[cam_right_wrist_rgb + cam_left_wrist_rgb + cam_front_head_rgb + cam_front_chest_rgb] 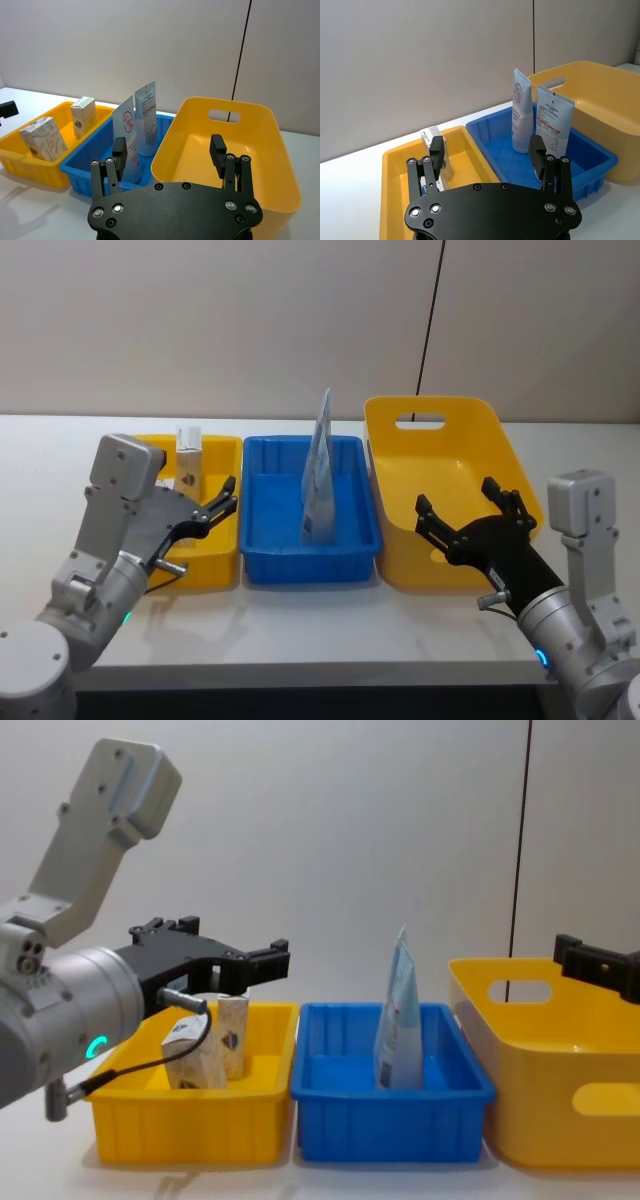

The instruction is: Bimanual collaborative sorting of washing and personal care products

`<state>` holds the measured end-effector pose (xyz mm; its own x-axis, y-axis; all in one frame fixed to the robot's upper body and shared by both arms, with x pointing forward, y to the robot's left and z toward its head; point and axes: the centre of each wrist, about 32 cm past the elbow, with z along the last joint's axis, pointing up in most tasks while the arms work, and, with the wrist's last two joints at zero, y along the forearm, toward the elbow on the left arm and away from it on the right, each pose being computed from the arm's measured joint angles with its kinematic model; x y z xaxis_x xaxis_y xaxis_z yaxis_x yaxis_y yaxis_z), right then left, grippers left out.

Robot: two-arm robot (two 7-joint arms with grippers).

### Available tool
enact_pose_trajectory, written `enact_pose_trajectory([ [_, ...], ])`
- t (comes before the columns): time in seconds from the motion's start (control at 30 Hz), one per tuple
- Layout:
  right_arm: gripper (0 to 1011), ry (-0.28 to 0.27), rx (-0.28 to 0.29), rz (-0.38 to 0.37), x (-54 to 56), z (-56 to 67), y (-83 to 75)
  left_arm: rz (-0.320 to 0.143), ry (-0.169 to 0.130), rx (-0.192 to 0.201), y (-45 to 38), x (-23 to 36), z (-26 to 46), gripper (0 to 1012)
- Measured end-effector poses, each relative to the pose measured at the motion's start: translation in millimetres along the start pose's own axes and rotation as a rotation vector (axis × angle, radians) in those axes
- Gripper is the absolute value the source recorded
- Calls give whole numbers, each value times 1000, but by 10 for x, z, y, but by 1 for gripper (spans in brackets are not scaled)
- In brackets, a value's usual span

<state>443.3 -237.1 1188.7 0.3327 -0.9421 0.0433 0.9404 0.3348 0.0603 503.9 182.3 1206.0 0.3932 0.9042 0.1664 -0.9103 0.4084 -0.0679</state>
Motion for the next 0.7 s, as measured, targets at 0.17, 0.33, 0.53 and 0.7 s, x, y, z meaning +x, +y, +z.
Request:
enact_pose_trajectory([
  [0.17,1000,0,0,0,0,0,0,15,25,11,-58,-41,9,1001],
  [0.33,1000,0,0,0,0,0,0,36,49,31,-103,-77,13,1001],
  [0.53,1000,0,0,0,0,0,0,60,77,61,-135,-108,17,1001],
  [0.7,1000,0,0,0,0,0,0,75,92,89,-150,-124,23,1001],
])
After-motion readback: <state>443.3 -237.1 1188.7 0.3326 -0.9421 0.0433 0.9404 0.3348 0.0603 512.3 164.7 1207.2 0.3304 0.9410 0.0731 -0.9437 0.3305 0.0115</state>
